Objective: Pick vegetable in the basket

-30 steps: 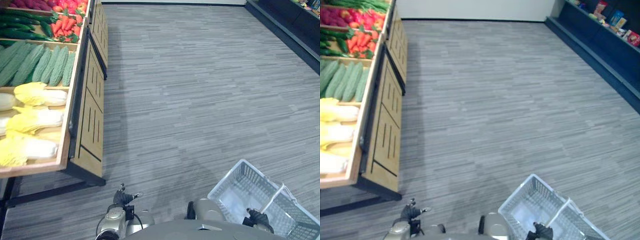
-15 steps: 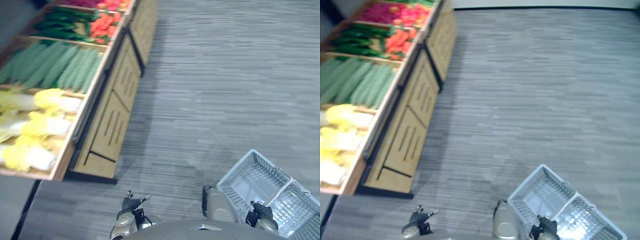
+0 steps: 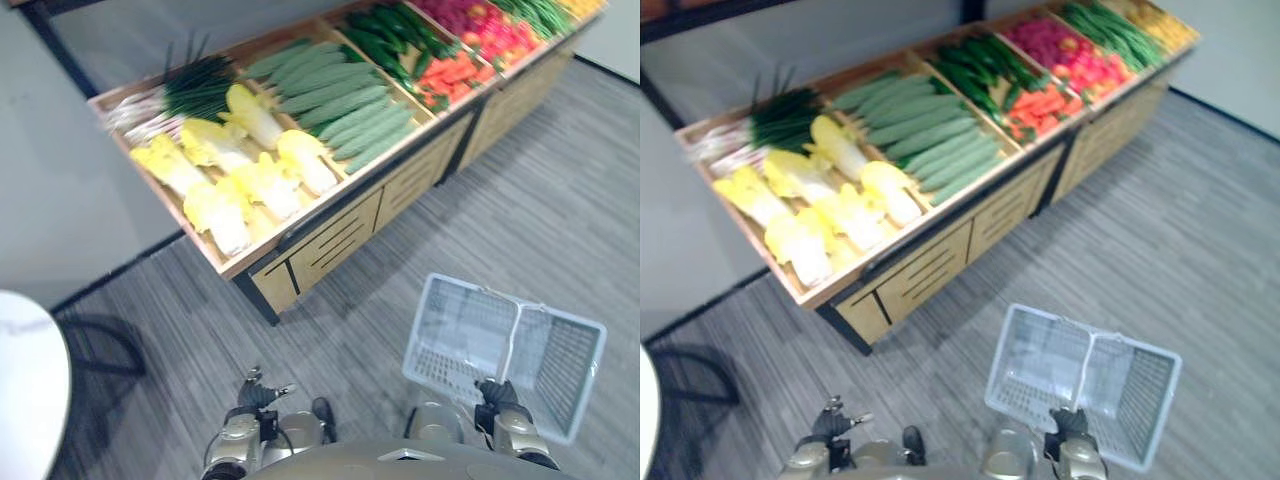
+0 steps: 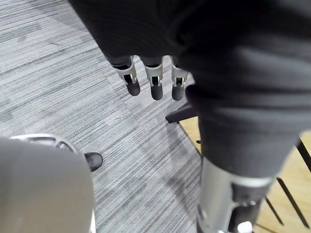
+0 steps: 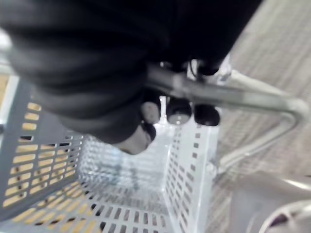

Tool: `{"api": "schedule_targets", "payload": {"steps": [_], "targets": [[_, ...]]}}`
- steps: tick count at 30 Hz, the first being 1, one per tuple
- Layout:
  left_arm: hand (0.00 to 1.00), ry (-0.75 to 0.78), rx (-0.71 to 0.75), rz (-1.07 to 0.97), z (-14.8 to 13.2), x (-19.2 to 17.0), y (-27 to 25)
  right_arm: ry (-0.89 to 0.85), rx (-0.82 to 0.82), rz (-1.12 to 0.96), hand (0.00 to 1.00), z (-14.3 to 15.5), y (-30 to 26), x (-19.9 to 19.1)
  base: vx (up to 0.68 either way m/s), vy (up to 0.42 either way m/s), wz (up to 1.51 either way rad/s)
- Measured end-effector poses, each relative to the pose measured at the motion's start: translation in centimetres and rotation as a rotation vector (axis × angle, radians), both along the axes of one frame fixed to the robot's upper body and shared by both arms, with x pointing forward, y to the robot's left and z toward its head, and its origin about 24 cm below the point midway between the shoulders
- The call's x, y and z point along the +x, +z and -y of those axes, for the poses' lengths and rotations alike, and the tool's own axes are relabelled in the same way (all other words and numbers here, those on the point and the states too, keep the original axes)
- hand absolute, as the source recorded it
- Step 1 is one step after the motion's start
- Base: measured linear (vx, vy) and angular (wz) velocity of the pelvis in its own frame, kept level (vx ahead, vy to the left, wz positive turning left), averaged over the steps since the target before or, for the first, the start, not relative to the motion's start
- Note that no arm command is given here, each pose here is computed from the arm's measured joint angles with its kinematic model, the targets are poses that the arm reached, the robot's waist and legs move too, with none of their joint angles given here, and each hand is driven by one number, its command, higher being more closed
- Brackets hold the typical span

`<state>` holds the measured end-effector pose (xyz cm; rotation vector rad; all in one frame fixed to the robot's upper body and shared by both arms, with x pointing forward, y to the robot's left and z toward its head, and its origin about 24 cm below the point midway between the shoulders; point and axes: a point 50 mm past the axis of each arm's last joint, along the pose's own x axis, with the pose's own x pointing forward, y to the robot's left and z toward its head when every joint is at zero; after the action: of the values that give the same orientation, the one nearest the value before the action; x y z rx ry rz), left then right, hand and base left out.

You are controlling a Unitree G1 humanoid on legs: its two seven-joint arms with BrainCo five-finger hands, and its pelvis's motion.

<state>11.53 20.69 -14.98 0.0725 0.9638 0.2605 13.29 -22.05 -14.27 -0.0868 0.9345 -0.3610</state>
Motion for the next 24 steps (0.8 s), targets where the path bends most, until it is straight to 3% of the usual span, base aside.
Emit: {"api": "schedule_targets", "payload": {"steps": [6, 9, 14, 19, 24], "targets": [[0.0, 0.047, 0.042, 0.001, -2.0, -0.7, 0.3, 0.01, 0.053, 0.032, 1.0, -1.6, 0.1, 1.4, 0.21, -0.418, 1.03], [0.0, 0.075, -0.015, -0.017, -0.3, -1.1, -0.3, -0.028, 0.036, 0.03, 1.0, -0.2, 0.3, 1.5, 0.14, -0.445, 0.67], [0.0, 0.112, -0.018, 0.091, -0.3, 0.8, 0.9, 0.008, 0.043, -0.006, 1.0, -0.6, -0.1, 1.0, 0.09, -0.276, 0.22], [0.0, 0.135, 0.138, 0.55, -1.6, 9.7, 8.6, 0.011, 0.02, -0.051, 1.0, -0.2, -0.5, -0.9, 0.01, -0.041, 0.14], [0.0, 0.215, 0.261, 0.883, -3.1, 14.8, 16.2, 0.01, -0.004, -0.085, 1.0, 0.5, -0.8, -2.2, -0.05, 0.049, 0.01]]}}
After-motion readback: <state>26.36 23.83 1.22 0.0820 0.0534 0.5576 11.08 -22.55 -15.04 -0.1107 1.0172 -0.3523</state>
